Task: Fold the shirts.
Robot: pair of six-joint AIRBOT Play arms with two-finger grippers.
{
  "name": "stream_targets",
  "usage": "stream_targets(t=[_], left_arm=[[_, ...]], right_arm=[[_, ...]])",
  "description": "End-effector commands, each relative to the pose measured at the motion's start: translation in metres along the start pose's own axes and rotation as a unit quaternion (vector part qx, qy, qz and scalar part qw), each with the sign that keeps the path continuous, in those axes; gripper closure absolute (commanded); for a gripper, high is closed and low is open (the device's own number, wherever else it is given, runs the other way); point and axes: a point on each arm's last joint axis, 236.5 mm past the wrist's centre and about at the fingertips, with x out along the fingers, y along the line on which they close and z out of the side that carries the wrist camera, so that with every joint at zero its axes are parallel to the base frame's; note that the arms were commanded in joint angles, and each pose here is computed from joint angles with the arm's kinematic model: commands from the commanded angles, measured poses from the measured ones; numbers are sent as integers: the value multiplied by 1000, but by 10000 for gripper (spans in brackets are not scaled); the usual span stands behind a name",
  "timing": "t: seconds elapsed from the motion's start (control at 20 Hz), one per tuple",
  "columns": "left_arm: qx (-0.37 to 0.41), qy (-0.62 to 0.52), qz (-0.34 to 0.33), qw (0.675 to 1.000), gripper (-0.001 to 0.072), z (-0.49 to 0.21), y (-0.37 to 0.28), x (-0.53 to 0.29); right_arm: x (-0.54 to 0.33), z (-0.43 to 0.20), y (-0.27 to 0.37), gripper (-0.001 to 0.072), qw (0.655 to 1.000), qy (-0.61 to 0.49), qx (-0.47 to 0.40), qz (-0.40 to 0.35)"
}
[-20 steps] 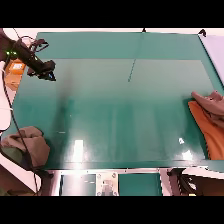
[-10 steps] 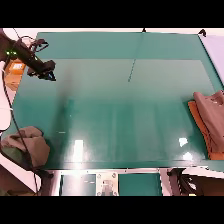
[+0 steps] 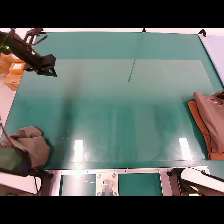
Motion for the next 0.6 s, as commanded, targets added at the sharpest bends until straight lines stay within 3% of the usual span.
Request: stream_targets(t=[0.0, 0.25, 0.55], left_arm=[[32, -12, -4, 999, 686, -43, -37, 1], [23, -9, -17, 1000, 686, -142, -62, 32], [17, 15, -16, 1000, 684, -193, -57, 45]], right_arm=[[34, -72, 46, 691, 993, 18, -112, 29], [88, -193, 45, 690, 979, 85, -181, 45], [96, -239, 52, 689, 964, 135, -223, 57]])
